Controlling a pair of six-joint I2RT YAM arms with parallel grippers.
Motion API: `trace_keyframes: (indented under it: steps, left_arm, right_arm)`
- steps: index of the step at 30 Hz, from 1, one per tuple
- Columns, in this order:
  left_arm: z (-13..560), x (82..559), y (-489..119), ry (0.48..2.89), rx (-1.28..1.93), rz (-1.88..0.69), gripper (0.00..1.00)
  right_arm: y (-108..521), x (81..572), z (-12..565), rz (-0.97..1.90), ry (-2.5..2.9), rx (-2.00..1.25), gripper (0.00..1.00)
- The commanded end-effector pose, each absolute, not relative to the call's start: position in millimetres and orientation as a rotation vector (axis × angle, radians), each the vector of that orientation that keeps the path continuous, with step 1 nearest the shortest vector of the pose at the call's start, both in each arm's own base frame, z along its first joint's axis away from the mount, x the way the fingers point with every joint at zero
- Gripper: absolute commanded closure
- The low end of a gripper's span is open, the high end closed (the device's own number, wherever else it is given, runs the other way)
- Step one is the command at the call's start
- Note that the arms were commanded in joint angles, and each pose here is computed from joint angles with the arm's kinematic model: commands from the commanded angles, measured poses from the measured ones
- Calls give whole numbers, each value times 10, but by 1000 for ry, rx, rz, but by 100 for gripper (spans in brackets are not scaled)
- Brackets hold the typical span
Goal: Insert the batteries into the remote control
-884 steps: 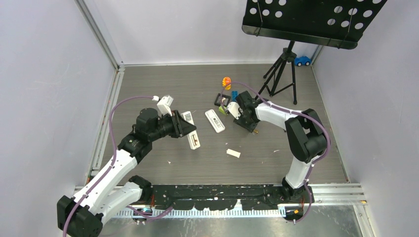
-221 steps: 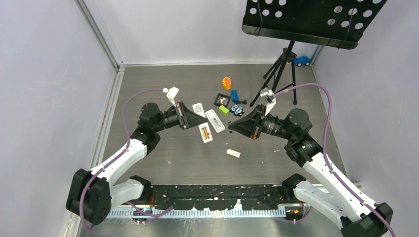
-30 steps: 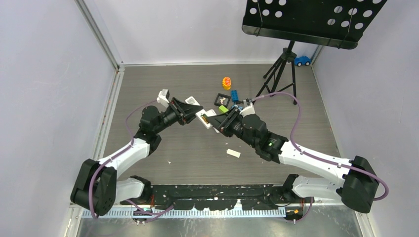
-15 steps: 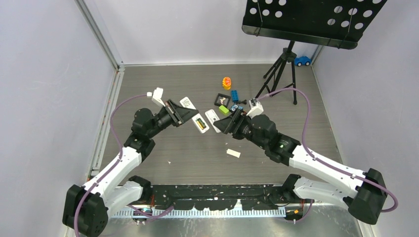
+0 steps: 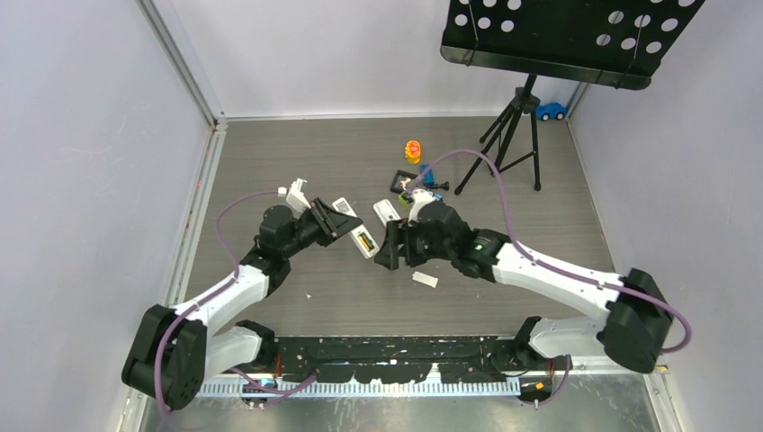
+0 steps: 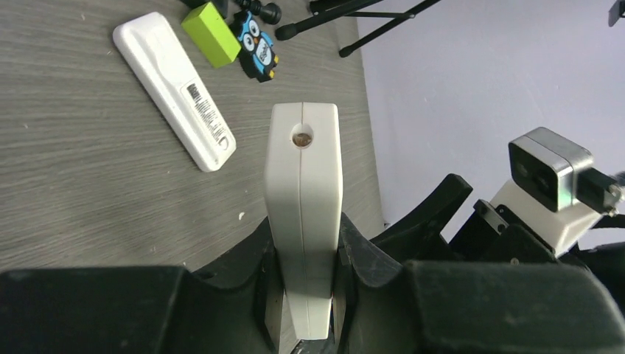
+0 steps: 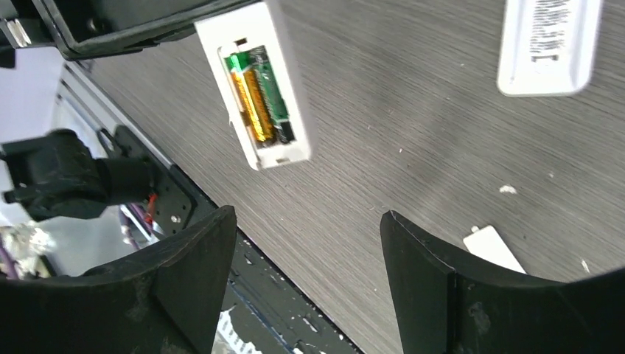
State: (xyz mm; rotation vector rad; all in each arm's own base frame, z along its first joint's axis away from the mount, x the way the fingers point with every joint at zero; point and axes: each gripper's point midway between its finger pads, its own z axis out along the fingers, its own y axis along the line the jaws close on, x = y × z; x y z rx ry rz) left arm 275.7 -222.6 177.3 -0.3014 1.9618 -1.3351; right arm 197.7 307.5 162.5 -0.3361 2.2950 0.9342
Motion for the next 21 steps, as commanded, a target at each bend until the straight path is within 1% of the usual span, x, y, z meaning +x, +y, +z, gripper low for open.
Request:
trace_keyframes:
  steps: [1,5,9,11,12,14,15,17,18,19,20,21]
  left_arm:
    - [1904,2806,-2272,1875,-274,-1385,100]
    - [1843,2787,-2277,1893,-283,-1391,100]
    - [1805,2771,-2271,1905,-289,-1388,100]
    - [1798,2759,-2274,1911,-290,-1393,100]
    - [1793,2754,-2274,1914,-290,-1393,100]
    - [1786,2743,-2275,1921,-292,-1395,100]
    - [1782,2738,-2273,1924,-294,-1394,100]
    - [1759,2731,-2263,1934,-300,-1388,99]
    - [1746,2726,-2258,1941,-303,-1384,97]
    - [1725,2719,-2251,1951,-309,-1377,91]
    - [1692,2714,-2236,1967,-321,-1363,78]
    - [1657,2719,-2210,1983,-336,-1339,66]
  right_arm:
    - [3406,2051,1765,901,2183,-593,24]
    - [3559,2176,1698,815,2167,-676,24]
    - [3680,2249,1647,800,2144,-731,24]
    - [3717,2283,1597,789,2136,-754,26]
    - [3737,2290,1582,788,2132,-767,28]
    - [3773,2303,1550,784,2121,-801,37]
    - [3784,2311,1537,780,2113,-818,44]
    - [3785,2338,1491,755,2118,-837,60]
    - [3777,2344,1470,741,2119,-849,66]
    - [3771,2340,1455,733,2117,-869,72]
    - [3763,2315,1427,731,2118,-902,78]
    - [3753,2262,1399,734,2114,-966,80]
